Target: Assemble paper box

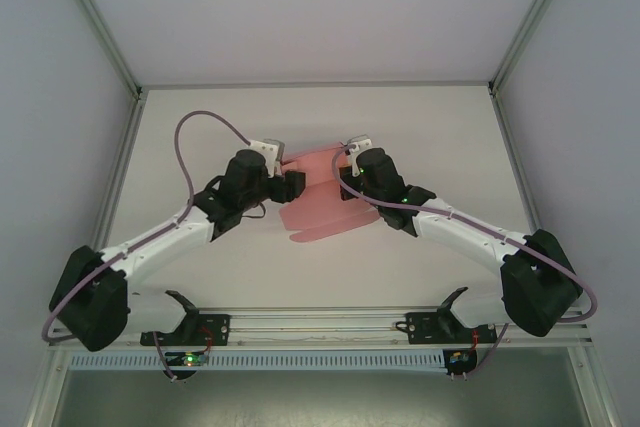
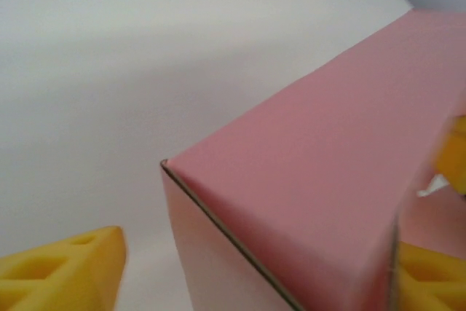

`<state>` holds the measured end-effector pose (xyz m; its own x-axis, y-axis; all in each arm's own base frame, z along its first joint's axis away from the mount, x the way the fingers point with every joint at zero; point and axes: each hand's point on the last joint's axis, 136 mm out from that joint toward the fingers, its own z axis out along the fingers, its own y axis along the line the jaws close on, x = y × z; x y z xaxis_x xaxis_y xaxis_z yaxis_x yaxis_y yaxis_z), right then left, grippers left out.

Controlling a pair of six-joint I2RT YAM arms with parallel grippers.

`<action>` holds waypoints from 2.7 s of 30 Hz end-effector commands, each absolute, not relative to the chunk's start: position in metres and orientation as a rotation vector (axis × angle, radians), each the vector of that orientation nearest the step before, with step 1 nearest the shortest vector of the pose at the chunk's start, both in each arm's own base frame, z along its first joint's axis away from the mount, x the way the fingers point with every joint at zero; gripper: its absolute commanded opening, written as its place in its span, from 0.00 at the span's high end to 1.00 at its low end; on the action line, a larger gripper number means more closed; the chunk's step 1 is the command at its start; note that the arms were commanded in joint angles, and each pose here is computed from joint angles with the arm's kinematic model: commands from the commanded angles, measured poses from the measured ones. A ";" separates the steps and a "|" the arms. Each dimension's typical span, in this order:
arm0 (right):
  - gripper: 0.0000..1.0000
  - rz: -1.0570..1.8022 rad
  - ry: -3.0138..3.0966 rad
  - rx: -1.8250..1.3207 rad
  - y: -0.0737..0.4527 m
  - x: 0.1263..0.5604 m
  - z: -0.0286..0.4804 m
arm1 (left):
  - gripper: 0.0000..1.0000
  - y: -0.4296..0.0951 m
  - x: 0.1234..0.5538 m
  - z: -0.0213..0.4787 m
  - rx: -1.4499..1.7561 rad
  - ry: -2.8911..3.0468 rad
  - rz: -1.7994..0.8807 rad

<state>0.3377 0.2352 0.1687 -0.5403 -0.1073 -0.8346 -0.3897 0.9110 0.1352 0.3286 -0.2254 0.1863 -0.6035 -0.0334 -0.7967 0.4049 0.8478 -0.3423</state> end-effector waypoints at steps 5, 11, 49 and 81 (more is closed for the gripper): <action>1.00 0.360 2.111 -0.341 0.236 0.344 0.178 | 0.10 -0.233 0.297 0.204 0.328 2.119 -0.807; 1.00 0.359 2.128 -0.334 0.233 0.346 0.174 | 0.17 -0.215 0.290 0.191 0.258 2.150 -0.746; 1.00 0.205 2.033 -0.303 0.220 0.328 0.205 | 0.84 -0.093 0.368 0.113 -0.364 2.305 0.601; 1.00 0.307 2.025 -0.326 0.242 0.338 0.192 | 0.27 -0.215 0.339 0.160 0.067 2.292 -0.492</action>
